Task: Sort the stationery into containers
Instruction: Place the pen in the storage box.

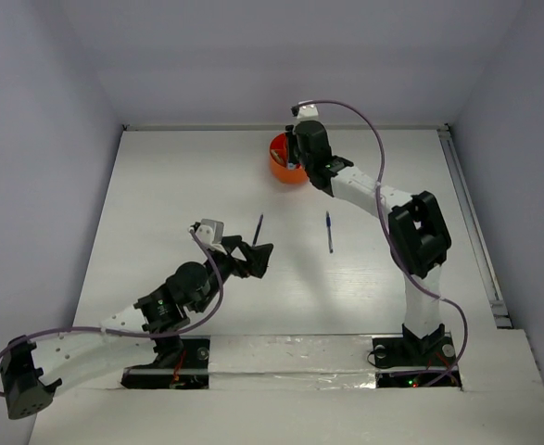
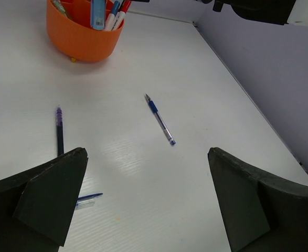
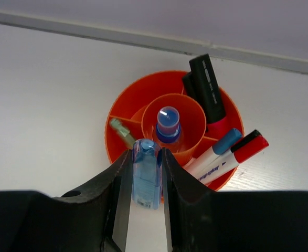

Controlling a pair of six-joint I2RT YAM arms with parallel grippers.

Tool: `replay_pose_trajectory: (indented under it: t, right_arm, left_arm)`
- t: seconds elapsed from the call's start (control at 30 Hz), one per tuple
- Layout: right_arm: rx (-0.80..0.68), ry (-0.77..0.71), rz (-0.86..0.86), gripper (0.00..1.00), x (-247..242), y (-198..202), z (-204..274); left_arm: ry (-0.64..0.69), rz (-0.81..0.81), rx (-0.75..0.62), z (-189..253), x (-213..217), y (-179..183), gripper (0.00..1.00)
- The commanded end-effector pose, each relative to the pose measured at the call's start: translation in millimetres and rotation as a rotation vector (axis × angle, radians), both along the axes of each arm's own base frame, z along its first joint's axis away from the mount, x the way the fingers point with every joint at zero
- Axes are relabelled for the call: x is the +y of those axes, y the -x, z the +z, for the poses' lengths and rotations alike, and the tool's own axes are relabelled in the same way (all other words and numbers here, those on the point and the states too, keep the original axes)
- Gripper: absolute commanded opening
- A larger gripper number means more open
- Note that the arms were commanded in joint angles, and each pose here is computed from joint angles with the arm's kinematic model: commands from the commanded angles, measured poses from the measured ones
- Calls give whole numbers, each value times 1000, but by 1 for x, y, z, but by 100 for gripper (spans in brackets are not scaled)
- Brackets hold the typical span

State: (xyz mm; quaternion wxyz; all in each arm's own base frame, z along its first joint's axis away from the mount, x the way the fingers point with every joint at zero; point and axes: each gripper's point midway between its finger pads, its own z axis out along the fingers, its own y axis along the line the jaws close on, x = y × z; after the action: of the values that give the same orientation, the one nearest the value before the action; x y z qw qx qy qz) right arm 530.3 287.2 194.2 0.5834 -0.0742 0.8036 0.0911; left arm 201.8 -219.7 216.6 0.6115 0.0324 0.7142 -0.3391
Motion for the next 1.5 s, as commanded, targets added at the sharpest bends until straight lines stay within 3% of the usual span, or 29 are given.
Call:
replay_pose_trajectory:
  t: [0.0,0.3,0.7,1.07,1.47]
  right_arm:
    - [-158,-25,-38,0,0,-22,52]
    - [-211,-111,-37,0,1,-17,63]
    - [-179,-108,-21,0,2,-13,18]
    - [-171,-78,-101,0,-24,3,16]
    - [-66,-95,-187,0,-67,-2,3]
  left_arm:
    - [51,-17,-39,16,-7,0,99]
    - [57,-25,-31,14,-10,0,99]
    - [65,-24,-32,18,-6,2,99]
    - [74,-45,-25,22,-12,3,99]
    - [102,-78,-4,26,-19,7,99]
